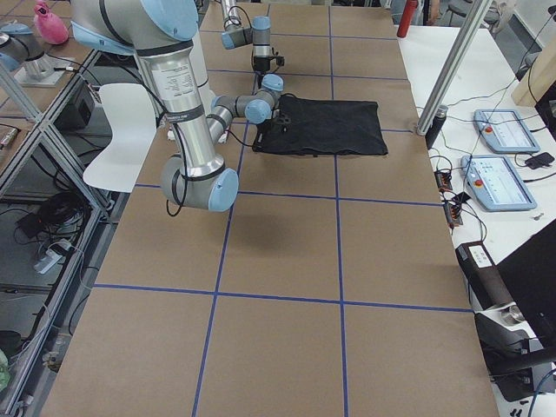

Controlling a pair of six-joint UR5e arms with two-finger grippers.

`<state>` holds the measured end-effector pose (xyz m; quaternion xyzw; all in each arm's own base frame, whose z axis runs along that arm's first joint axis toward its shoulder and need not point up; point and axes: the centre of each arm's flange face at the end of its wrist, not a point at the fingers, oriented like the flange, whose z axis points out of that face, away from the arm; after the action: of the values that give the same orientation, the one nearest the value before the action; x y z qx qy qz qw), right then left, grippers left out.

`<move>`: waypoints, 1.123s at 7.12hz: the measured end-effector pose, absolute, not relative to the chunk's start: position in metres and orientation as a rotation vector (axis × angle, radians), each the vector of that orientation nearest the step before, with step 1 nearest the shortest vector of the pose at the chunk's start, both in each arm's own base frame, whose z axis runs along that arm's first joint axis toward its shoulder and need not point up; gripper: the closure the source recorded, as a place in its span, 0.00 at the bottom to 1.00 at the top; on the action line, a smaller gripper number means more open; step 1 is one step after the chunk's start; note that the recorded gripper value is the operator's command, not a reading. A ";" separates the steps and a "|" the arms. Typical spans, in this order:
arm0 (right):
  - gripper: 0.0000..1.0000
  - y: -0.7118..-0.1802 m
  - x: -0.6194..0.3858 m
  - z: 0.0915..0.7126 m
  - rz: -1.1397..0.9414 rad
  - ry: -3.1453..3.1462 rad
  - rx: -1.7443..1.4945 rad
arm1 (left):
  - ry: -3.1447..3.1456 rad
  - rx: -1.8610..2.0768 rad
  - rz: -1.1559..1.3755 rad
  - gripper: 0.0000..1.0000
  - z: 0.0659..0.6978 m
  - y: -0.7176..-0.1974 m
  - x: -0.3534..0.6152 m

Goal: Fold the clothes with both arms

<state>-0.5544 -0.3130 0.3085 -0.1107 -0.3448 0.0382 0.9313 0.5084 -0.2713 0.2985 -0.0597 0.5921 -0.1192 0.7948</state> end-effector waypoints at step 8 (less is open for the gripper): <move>1.00 -0.315 -0.528 0.276 0.053 -0.834 -0.258 | 1.295 -0.124 -0.256 1.00 0.288 -0.269 0.494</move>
<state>-0.5280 -0.3151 0.2763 -0.1248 -0.4036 0.0256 0.9060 0.4936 -0.2689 0.2883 -0.0577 0.6012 -0.1186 0.7881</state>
